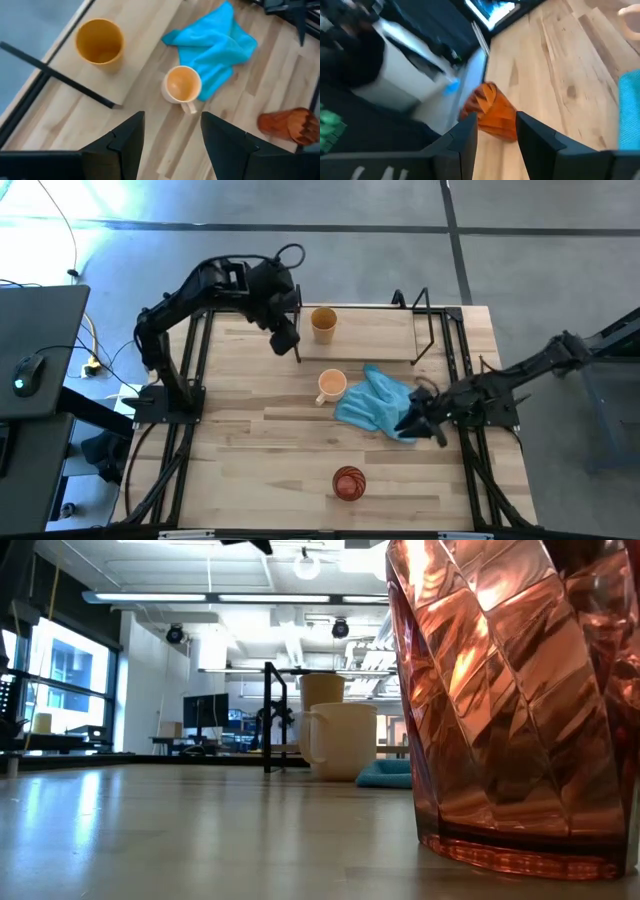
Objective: Stack small to large cups/mugs on shelf
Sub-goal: Put the orange cup on the shelf
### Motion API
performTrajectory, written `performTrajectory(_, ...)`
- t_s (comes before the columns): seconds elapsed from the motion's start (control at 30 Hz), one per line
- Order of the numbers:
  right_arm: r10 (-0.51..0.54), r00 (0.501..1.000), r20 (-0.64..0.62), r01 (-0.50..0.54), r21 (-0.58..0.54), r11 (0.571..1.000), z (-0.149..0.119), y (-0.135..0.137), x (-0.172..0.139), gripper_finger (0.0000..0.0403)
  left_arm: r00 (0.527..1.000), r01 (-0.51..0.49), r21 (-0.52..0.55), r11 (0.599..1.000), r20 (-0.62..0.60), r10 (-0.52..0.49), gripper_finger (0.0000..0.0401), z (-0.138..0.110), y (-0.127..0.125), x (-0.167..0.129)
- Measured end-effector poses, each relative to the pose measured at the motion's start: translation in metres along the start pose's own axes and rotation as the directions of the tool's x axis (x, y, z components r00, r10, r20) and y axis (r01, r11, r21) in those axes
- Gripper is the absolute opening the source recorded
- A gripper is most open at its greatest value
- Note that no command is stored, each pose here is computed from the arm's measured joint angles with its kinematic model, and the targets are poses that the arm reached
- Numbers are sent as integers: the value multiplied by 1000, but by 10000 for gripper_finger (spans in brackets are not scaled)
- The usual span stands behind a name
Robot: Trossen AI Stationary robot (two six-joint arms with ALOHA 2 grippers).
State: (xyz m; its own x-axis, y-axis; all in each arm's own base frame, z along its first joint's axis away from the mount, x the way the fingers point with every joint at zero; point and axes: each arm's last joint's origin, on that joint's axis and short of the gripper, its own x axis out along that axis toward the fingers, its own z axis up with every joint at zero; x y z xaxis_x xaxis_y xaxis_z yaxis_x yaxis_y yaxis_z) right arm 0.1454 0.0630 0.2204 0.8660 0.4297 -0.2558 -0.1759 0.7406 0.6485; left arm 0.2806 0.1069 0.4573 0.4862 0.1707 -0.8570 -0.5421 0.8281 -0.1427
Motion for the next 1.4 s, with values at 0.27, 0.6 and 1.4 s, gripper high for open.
performTrajectory(0.27,-186,968,-169,157,-173,972,28,40,42,126,999,43,66,997,-14,-42,176,-11,-34,0)
performTrajectory(0.6,-343,899,-271,319,-131,939,52,61,83,126,1000,27,207,978,4,-28,170,-35,-85,-6)
performTrajectory(1.4,-373,893,-250,373,-51,927,73,70,90,126,993,-116,132,984,15,115,166,-160,-94,97)
